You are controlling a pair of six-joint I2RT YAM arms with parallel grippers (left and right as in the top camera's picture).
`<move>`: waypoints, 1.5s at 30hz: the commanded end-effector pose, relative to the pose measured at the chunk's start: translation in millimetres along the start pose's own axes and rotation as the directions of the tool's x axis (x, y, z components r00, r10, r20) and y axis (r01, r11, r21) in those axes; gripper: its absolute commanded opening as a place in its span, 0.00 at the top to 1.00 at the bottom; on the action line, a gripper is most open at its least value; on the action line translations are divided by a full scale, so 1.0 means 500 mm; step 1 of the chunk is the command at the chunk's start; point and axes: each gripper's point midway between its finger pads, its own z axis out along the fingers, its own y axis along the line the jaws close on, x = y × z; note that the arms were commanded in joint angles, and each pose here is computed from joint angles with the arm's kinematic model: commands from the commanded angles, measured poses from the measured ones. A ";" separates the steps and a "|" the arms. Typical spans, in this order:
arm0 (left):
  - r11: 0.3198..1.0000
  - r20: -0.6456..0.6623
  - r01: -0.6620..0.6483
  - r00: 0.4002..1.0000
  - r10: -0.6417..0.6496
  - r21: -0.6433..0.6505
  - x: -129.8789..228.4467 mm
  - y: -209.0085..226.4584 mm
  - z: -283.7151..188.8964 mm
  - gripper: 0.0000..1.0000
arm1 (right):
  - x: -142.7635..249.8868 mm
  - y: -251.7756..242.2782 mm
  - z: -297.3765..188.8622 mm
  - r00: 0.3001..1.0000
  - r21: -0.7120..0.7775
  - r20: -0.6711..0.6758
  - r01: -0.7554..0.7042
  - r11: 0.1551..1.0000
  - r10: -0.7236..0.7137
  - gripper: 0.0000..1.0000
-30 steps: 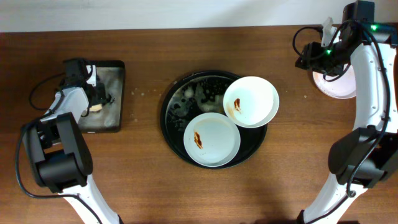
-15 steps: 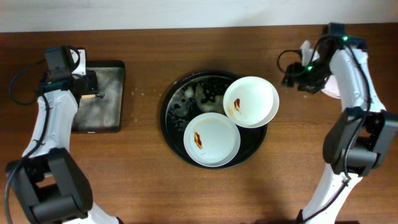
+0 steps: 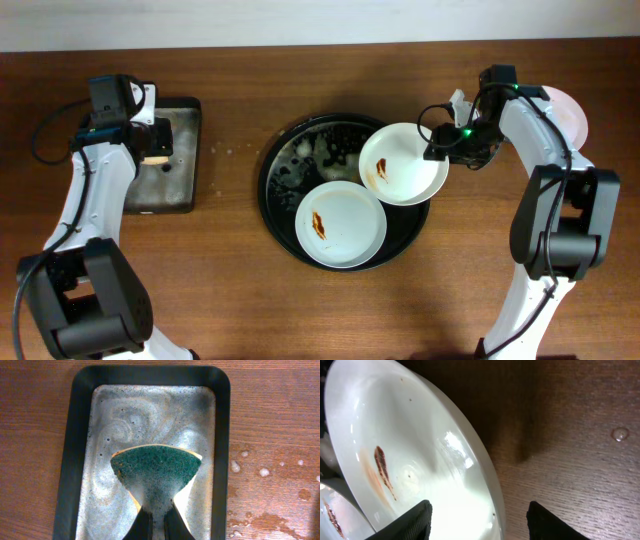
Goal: Clean dirty plates on tray and stack at the side
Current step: 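Grasp the upper white plate rim with the right gripper and lift it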
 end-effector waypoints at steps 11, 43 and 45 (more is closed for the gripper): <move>1.000 0.019 -0.010 1.000 0.010 0.010 -0.008 -0.005 -0.014 0.99 | -0.001 0.037 0.035 0.999 -0.126 0.026 0.030 0.992 -0.027 0.62; 0.830 0.027 -0.011 1.000 -0.005 0.557 -0.005 -0.541 -0.164 1.00 | -0.077 0.259 -0.163 0.926 0.549 0.366 -0.134 0.825 -0.093 0.96; 0.816 0.000 0.012 1.000 -0.015 0.578 0.007 -0.584 -0.140 0.99 | -0.078 0.267 -0.175 0.922 0.535 0.380 -0.152 0.831 -0.076 0.96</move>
